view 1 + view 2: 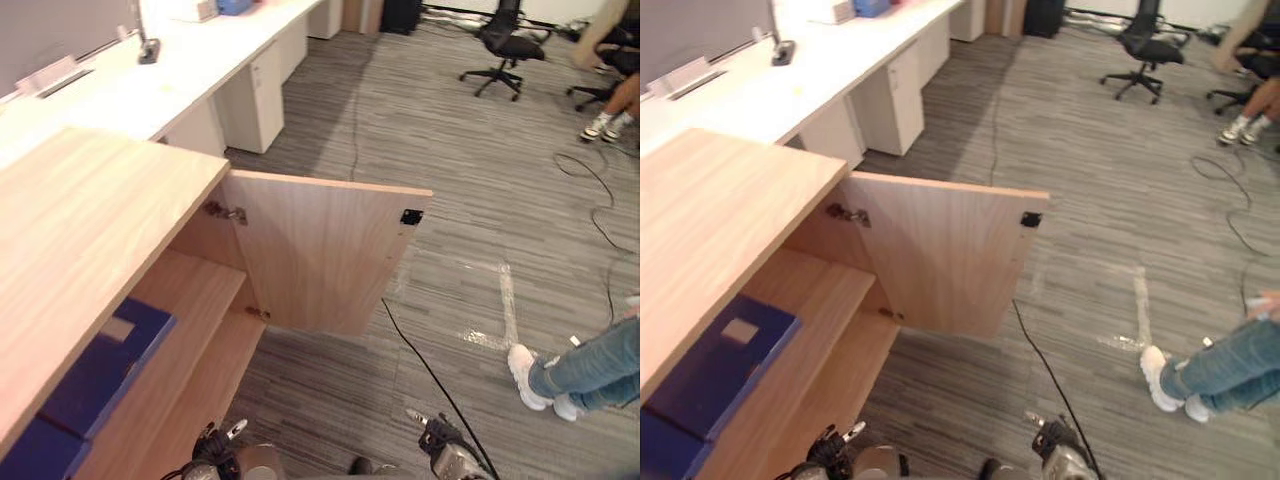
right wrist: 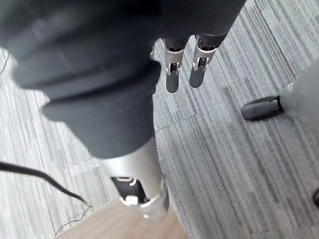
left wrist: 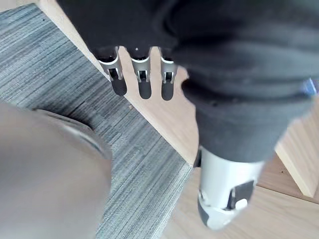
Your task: Walk over to the cabinet, pick up the folder, carry it to the office cabinet, place the folder inside the office cabinet, then close the office cabinet door
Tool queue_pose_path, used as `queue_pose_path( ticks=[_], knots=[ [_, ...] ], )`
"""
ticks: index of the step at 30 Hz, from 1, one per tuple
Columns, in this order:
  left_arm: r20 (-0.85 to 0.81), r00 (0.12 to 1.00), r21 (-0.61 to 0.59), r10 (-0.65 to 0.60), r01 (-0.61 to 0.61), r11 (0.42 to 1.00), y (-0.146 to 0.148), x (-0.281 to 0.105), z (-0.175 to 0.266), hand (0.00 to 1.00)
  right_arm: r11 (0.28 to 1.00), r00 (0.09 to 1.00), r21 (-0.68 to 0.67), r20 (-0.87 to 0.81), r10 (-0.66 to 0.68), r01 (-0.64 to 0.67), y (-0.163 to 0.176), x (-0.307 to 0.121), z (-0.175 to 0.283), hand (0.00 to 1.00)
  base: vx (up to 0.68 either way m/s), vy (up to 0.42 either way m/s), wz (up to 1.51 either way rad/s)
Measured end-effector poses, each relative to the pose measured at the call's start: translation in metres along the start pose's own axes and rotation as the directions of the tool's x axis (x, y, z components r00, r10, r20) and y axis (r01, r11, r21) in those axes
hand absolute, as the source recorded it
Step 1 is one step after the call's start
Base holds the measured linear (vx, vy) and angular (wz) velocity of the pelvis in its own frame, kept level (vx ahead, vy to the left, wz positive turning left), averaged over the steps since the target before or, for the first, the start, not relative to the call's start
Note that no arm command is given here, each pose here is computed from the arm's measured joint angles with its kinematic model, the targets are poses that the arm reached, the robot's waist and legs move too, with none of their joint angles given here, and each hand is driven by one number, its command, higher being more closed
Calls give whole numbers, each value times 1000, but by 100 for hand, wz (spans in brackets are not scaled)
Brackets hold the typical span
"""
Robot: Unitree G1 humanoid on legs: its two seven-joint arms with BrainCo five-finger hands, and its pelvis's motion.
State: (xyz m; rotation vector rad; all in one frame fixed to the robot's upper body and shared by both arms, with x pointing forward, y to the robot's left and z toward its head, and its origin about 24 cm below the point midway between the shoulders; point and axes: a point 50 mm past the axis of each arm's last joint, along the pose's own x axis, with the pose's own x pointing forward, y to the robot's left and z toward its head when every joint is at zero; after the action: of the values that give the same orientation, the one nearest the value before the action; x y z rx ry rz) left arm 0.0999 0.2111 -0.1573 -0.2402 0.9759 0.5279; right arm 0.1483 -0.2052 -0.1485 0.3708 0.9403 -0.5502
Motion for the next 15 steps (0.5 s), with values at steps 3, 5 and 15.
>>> queue_pose_path(
  ticks=[3,5,15],
  knots=[
    [-4,1000,-9,22,-22,1000,8,-1,-2,0,997,997,49,57,52,-55,13,0,14,0,190,185,-16],
    [-20,999,-14,38,-39,999,14,-3,-8,0,992,986,61,128,104,-113,27,0,31,0,188,149,-6],
    [-76,995,7,69,-68,998,31,-11,-30,0,914,914,217,300,273,-344,67,-8,76,0,128,10,-1]
  ],
)
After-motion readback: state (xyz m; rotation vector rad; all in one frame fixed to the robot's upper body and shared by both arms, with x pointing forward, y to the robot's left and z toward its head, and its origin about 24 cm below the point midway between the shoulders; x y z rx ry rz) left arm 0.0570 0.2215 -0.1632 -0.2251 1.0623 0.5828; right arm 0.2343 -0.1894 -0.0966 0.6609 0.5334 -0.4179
